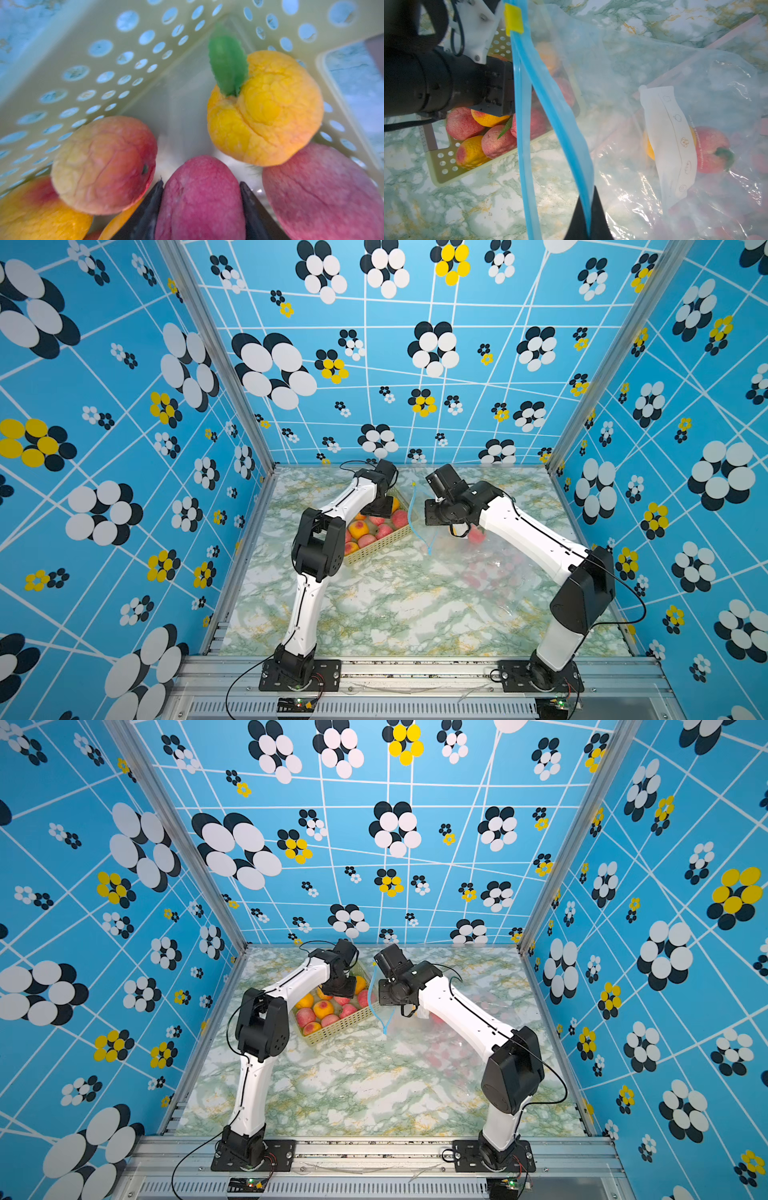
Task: Place the peach in a zip-top bag and seal the zipper
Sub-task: Pick up the peach from the basket, then place the peach in the zipper food storage bag.
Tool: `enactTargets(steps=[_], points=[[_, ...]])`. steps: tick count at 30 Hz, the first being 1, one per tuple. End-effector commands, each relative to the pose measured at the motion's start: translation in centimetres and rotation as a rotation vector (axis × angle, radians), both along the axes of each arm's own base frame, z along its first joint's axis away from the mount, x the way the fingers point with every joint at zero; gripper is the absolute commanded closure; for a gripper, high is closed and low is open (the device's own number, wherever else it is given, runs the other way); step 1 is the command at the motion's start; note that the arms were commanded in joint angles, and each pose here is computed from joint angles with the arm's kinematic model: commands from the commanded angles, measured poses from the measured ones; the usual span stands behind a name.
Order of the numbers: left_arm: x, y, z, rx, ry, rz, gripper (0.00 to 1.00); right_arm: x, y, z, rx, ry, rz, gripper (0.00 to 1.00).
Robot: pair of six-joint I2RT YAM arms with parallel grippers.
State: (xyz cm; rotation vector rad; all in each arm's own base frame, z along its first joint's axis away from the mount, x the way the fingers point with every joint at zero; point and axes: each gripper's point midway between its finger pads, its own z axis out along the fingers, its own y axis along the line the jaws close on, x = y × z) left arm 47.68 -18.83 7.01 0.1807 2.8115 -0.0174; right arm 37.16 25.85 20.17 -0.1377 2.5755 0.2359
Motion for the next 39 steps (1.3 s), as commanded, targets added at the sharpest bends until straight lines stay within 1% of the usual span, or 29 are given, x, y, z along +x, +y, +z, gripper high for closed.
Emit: enactTargets(steps=[1, 5, 9, 10, 11, 23, 25, 29, 34, 39], points=[[-0.4, -0.8, 5.4, -0.088, -0.105, 0.012, 0.47, 0.1, -0.4, 0.1, 0.000, -0.003, -0.018, 1.00], [-1.5, -0.7, 8.0, -0.163, -0.158, 0.031, 0.47, 0.1, -0.3, 0.3, 0.007, -0.005, -0.015, 1.00], [-2.9, -1.2, 11.2, -0.277, -0.217, 0.044, 0.47, 0.2, -0.2, 0.6, 0.012, -0.011, -0.012, 1.00], [-3.1, -1.4, 11.1, -0.298, -0.215, 0.046, 0.47, 0.2, -0.2, 0.7, 0.015, -0.013, -0.012, 1.00], [-3.5, -1.5, 12.6, -0.338, -0.242, 0.045, 0.48, 0.2, -0.1, 0.7, 0.017, -0.014, -0.010, 1.00], [-7.8, -6.7, 19.5, -0.770, -0.308, -0.037, 0.49, 0.5, 0.6, 1.0, 0.049, -0.023, -0.003, 1.00], [-8.4, -7.7, 20.3, -0.821, -0.312, -0.058, 0.49, 0.5, 0.7, 1.1, 0.056, -0.024, -0.002, 1.00], [-9.3, -9.8, 20.2, -0.853, -0.287, -0.095, 0.49, 0.5, 0.9, 1.4, 0.072, -0.028, 0.000, 1.00], [-9.2, -11.3, 17.9, -0.845, -0.231, -0.087, 0.49, 0.4, 0.9, 2.2, 0.088, -0.042, 0.000, 1.00], [-8.7, -12.1, 15.8, -0.814, -0.203, -0.069, 0.47, 0.2, 0.6, 2.7, 0.093, -0.051, -0.007, 1.00]])
